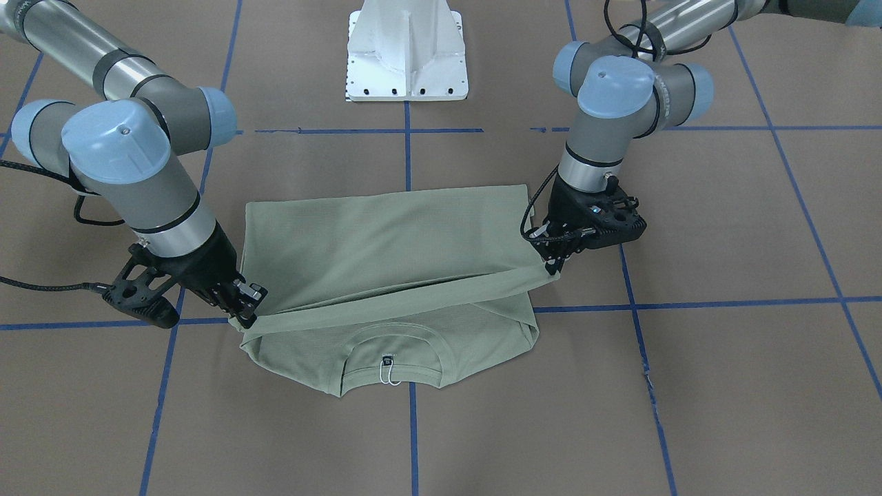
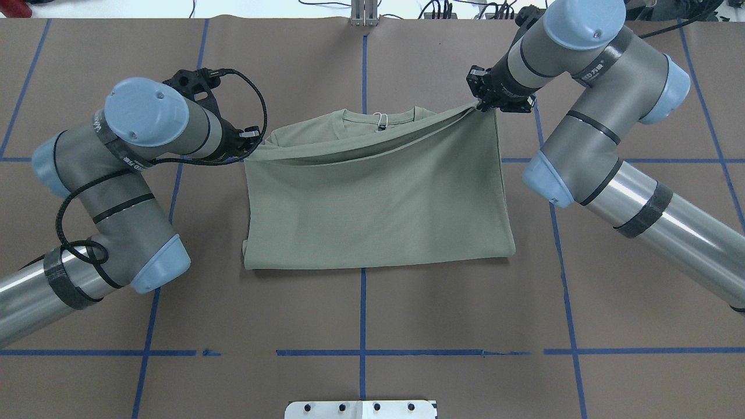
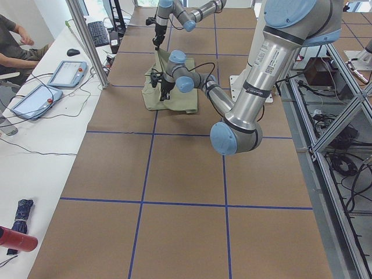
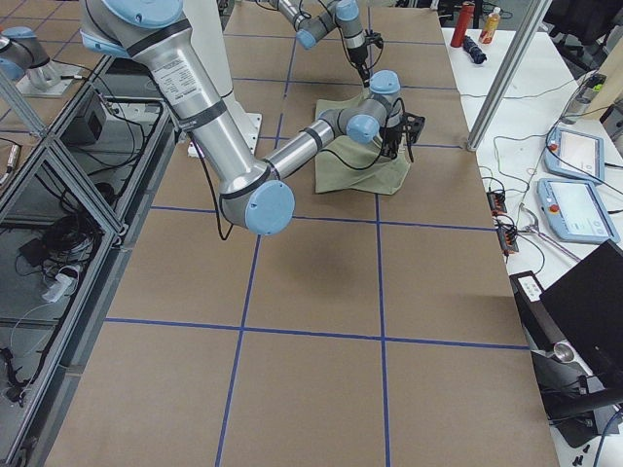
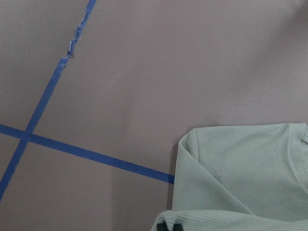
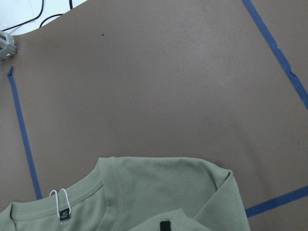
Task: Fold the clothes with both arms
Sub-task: 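Lower the hem onto the collar edge and open both grippers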
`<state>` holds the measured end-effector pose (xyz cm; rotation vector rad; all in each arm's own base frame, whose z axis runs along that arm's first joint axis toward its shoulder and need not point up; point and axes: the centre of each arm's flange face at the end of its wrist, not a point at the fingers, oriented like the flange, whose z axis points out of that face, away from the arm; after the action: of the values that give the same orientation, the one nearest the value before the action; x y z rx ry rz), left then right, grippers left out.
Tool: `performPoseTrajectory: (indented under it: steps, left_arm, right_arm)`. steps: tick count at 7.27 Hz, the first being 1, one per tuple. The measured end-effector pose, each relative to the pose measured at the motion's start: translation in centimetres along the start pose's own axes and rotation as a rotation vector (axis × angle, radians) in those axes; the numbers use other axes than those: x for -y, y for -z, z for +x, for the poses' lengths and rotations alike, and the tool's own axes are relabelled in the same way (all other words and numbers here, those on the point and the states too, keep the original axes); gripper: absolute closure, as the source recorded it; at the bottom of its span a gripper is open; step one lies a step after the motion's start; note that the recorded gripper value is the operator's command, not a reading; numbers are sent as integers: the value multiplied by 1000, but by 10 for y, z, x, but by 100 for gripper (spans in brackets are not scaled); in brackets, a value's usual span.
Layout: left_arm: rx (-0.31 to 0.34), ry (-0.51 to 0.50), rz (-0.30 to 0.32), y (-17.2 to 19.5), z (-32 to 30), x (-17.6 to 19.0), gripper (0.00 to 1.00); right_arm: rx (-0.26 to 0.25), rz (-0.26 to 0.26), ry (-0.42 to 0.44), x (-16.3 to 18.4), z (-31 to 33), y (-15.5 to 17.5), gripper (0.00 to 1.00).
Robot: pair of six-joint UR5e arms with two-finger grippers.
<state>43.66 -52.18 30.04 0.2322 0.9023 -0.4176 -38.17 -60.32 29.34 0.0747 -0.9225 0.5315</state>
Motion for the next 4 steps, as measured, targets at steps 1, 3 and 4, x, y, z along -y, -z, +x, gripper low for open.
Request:
performPoseTrajectory:
  steps: [1, 3, 4]
  left_arm:
    - [-8, 1, 7, -13, -5, 6, 100]
    - [-10, 7, 20, -25, -13, 16, 100]
    - [-10, 9, 23, -25, -14, 19, 100]
  right_arm:
    - [-7, 0, -3, 2, 1, -3, 100]
    - [-17, -1, -8, 4, 4, -8, 100]
    - [-17, -2, -7, 3, 3, -9, 100]
